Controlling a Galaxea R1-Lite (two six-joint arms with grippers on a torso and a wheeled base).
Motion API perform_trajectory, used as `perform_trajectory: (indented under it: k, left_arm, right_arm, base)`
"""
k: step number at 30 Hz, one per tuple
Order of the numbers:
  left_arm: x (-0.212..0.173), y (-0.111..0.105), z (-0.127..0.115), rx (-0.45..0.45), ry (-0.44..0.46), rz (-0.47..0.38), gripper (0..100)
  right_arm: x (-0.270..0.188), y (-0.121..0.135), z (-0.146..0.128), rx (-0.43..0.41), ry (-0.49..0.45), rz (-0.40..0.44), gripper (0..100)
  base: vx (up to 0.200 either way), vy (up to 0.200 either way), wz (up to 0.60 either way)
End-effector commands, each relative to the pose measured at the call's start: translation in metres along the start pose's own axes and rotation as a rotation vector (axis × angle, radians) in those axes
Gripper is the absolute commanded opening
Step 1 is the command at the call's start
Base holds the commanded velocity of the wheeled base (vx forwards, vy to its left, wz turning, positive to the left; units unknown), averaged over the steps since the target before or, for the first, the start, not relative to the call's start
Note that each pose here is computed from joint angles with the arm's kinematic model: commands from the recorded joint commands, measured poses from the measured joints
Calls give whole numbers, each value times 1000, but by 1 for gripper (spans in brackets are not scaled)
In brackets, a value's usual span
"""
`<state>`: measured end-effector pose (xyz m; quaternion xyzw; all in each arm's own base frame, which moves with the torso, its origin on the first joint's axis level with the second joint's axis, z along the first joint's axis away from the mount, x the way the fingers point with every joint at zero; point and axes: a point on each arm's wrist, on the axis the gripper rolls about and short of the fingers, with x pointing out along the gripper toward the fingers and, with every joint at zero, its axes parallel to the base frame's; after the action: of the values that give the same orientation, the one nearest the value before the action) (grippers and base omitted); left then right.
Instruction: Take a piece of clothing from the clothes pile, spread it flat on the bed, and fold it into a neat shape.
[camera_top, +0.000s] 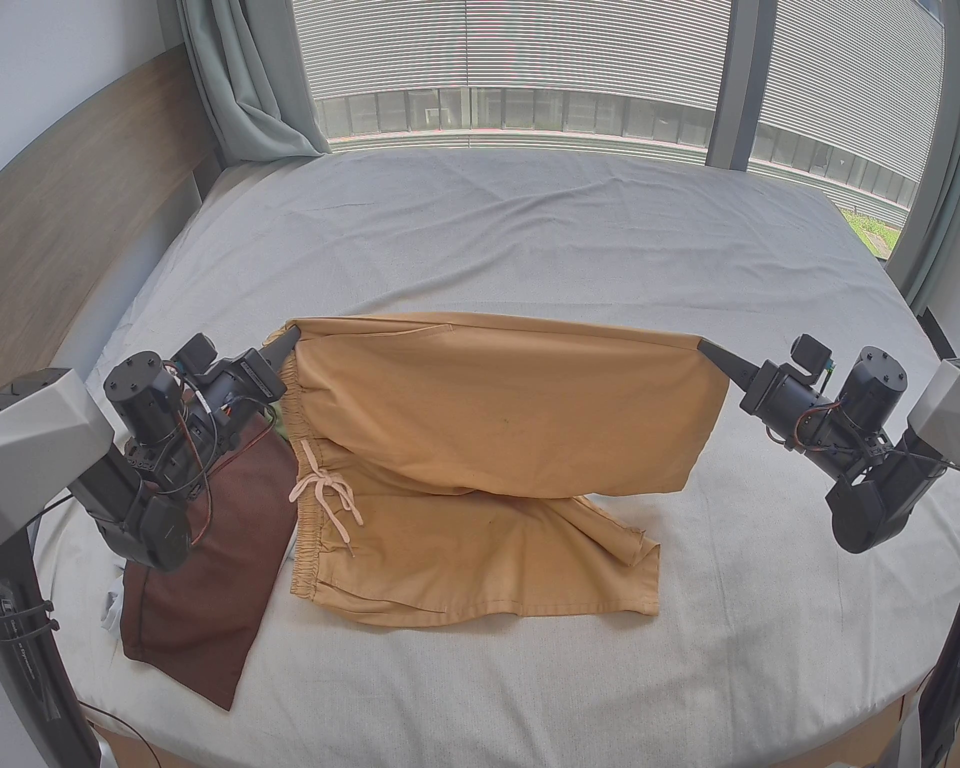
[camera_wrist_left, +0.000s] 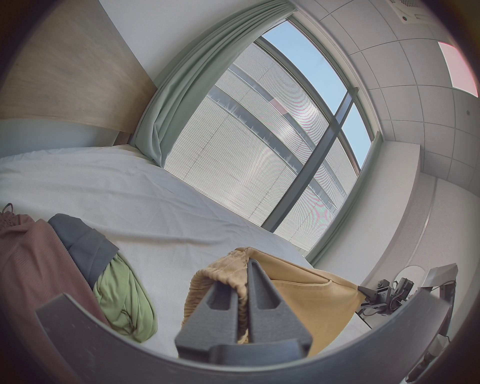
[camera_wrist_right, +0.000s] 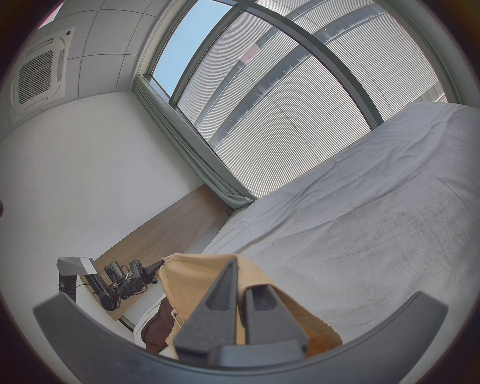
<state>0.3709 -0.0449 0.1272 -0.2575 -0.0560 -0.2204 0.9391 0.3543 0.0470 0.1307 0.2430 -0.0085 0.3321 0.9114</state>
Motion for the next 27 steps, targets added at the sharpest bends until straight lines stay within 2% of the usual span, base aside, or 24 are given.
perform_trajectory:
  k: [1,9,15,21,27]
  left_arm:
    - [14,12,-9,-1,-17,21,0]
    - [27,23,-13,6,-53,36,0]
    - [37,35,-21,6,-64,46,0]
    - [52,49,-25,0,-110,49,0]
    - [64,55,-25,-31,-158,47,0]
  right_arm:
    - [15,-18,-10,0,2,-3,0]
    - [38,-31,-5,-9,-49,31,0]
    - [56,-47,-11,-26,-73,48,0]
    - [73,-73,-28,-34,-85,47,0]
    - [84,-79,-25,-48,-104,60,0]
  base:
    - [0,0,0]
    - [0,0,0]
    - [0,0,0]
    - [0,0,0]
    - [0,0,0]
